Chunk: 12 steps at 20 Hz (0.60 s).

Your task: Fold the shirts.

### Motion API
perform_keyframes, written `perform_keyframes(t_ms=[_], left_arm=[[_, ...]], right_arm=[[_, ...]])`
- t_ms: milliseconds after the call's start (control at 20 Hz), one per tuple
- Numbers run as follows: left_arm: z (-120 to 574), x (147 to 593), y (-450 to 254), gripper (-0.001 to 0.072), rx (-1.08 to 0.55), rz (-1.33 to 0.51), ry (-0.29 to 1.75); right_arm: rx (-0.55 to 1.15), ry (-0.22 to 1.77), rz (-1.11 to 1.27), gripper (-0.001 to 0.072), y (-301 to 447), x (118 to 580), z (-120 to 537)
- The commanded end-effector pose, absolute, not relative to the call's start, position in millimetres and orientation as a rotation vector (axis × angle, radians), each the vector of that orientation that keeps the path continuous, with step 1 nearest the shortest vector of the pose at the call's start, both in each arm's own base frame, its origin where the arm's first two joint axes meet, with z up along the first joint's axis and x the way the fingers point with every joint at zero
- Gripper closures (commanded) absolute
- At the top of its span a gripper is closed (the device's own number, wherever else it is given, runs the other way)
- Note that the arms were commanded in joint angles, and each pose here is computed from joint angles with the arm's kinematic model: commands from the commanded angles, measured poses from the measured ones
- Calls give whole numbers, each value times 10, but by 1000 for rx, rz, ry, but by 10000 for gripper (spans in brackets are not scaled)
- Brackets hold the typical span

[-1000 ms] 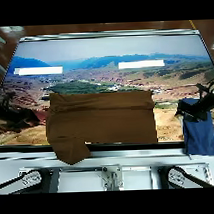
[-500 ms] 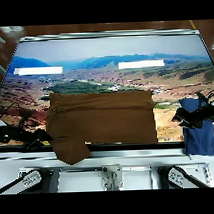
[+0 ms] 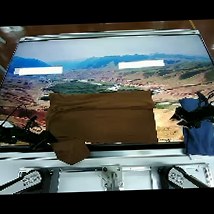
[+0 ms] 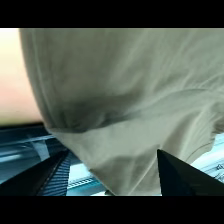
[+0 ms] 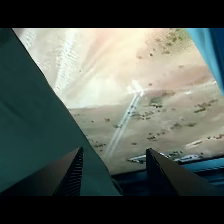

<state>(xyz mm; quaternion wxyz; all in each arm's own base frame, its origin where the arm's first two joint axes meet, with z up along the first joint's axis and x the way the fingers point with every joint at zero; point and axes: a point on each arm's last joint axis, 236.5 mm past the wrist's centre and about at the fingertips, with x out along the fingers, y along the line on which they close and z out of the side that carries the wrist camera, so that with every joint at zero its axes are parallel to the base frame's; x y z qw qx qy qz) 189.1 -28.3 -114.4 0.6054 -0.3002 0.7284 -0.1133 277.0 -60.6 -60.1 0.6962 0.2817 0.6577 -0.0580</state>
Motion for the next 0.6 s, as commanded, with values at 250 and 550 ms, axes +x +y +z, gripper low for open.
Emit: perform_keyframes(t_ms=[250,550], left_arm=[[-1314,1816,-404,378,-753,-235,1661],[-1223,1911,-521,669,-799,-294,1616]], right_arm=[[701,1498,-75,193,-415,2724,-538],[718,1588,-55,184,-315,2508,-571]])
